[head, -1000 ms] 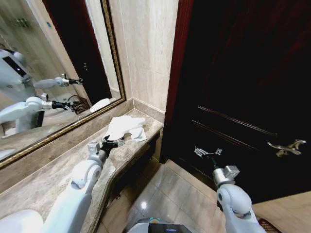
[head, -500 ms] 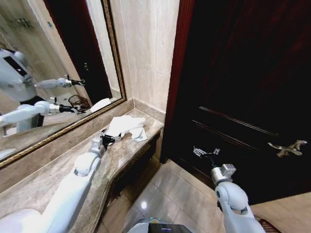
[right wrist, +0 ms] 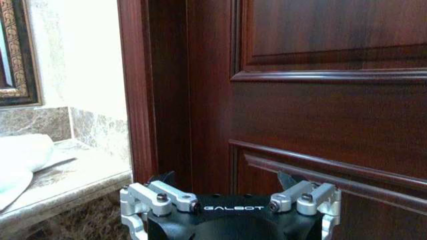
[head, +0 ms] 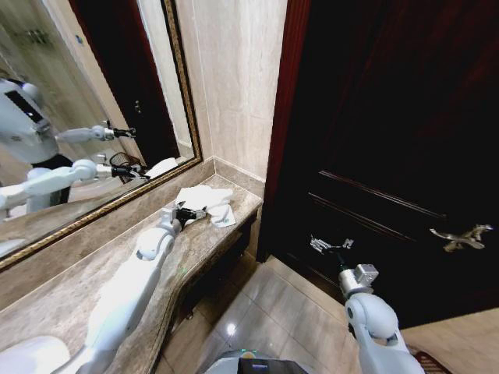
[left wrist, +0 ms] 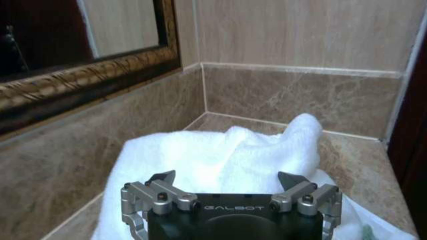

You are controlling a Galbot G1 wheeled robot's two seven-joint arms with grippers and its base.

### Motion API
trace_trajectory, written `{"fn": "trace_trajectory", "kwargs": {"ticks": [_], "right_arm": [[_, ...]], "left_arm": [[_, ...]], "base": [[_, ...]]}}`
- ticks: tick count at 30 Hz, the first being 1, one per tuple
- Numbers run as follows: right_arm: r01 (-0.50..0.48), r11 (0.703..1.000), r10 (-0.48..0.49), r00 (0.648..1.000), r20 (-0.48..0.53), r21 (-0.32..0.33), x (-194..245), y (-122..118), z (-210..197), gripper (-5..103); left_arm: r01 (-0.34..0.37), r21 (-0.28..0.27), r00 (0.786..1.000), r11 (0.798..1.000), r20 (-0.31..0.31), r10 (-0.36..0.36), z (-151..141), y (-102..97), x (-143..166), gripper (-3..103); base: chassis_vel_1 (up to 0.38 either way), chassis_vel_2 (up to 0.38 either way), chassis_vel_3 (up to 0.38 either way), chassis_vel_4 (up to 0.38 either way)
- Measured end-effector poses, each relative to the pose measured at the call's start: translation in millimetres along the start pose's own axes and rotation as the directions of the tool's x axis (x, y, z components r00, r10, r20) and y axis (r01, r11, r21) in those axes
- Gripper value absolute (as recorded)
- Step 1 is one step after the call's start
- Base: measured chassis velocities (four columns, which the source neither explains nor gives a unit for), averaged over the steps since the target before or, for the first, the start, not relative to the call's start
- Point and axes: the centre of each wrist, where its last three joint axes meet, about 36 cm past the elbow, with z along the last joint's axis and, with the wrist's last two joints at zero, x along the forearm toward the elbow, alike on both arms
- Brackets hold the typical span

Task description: Discard the used towel into the hamper.

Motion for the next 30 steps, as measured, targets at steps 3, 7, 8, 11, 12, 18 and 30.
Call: {"fn": "trace_trajectory", "kwargs": {"ticks": [3, 7, 8, 11, 12, 18, 30], "right_arm": [[-0.010, 1.000, 0.010, 1.000, 0.004, 0.002, 0, -3, -2, 100], [-0.018, 1.000, 0.018, 1.000, 0.004, 0.000, 1, -6, -2, 100], [-0.018, 1.000, 0.018, 1.000, 0.004, 0.000, 1, -6, -2, 100], [-0.025, 1.000, 0.025, 1.000, 0.005, -0.001, 2, -8, -2, 100], [-0.027, 1.000, 0.027, 1.000, 0.006, 0.000, 2, -9, -2, 100], [-0.030, 1.000, 0.030, 0.999, 0.015, 0.006, 2, -13, -7, 100], [-0.034, 0.999, 0.034, 0.999, 0.029, -0.008, -5, -13, -10, 100]], "left_arm": [[0.004, 0.008, 1.000, 1.000, -0.017, -0.003, 0, -1.6, -17, 100], [0.018, 0.021, 0.999, 1.000, -0.030, -0.018, 4, -2.4, -29, 97], [0.018, 0.021, 0.999, 1.000, -0.030, -0.018, 4, -2.4, -29, 97], [0.021, 0.034, 1.000, 0.999, -0.024, -0.021, 8, -4.1, -38, 89], [0.023, 0.035, 1.000, 0.999, -0.023, -0.022, 9, -4.8, -39, 82], [0.035, 0.043, 0.999, 0.998, -0.011, -0.034, 9, -6.4, -42, 60], [0.038, 0.057, 0.999, 0.998, -0.006, -0.037, 16, -15.3, -44, 17]], "base": [[0.000, 0.000, 0.000, 0.000], [0.000, 0.000, 0.000, 0.000], [0.000, 0.000, 0.000, 0.000], [0.000, 0.000, 0.000, 0.000], [0.000, 0.000, 0.000, 0.000], [0.000, 0.000, 0.000, 0.000], [0.000, 0.000, 0.000, 0.000]]}}
